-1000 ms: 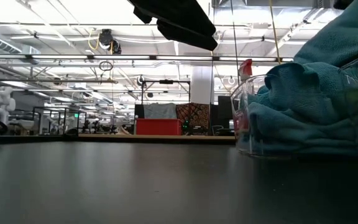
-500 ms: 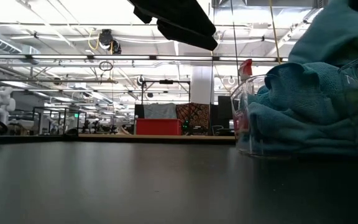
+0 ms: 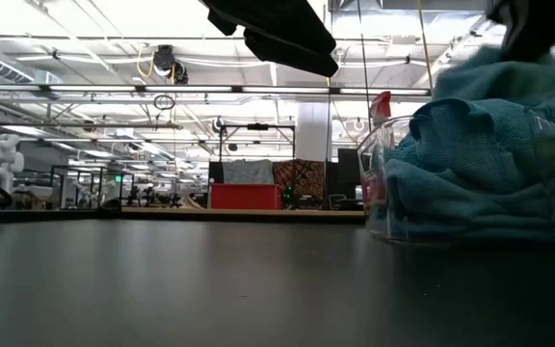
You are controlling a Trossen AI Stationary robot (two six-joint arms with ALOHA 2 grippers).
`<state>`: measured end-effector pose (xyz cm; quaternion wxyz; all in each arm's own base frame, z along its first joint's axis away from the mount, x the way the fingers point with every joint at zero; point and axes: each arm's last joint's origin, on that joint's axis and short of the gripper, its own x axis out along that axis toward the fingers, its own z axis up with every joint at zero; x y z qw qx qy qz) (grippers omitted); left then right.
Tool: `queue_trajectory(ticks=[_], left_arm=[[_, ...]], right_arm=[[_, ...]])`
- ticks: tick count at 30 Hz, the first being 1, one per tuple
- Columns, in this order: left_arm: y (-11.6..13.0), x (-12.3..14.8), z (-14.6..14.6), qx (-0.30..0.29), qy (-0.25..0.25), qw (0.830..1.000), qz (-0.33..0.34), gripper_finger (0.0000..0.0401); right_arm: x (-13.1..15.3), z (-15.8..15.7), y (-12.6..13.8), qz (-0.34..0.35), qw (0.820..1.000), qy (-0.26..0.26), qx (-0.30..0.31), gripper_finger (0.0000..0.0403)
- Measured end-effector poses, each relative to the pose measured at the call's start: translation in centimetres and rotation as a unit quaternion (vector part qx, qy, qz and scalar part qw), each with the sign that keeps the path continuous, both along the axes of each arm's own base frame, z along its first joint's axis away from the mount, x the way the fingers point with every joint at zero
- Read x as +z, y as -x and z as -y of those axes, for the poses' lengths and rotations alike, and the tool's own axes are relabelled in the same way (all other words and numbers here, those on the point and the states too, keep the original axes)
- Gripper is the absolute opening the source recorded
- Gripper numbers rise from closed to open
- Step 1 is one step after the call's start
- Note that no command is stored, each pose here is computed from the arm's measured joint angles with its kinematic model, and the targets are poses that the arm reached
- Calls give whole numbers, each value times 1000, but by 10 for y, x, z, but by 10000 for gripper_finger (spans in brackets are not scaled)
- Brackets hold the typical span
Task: Sort microfiber towel by color & place in baskets
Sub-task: Put the blue towel into the top transparent bin
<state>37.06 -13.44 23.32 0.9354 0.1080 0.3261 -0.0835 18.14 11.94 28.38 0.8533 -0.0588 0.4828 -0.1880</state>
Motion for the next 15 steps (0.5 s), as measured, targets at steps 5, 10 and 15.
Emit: queue_trajectory(ticks=[5, 10, 15], left_arm=[[0, 0, 0, 0, 0, 1000, 1, 263], [-1, 1, 0, 0, 3, 1000, 9, 263], [-2, 2, 0, 1, 4, 1000, 11, 263]], right_arm=[[-38, 13, -4, -36, 999, -13, -22, 8], [-75, 27, -6, -63, 996, -47, -36, 6], [-99, 38, -7, -67, 994, -76, -45, 8]])
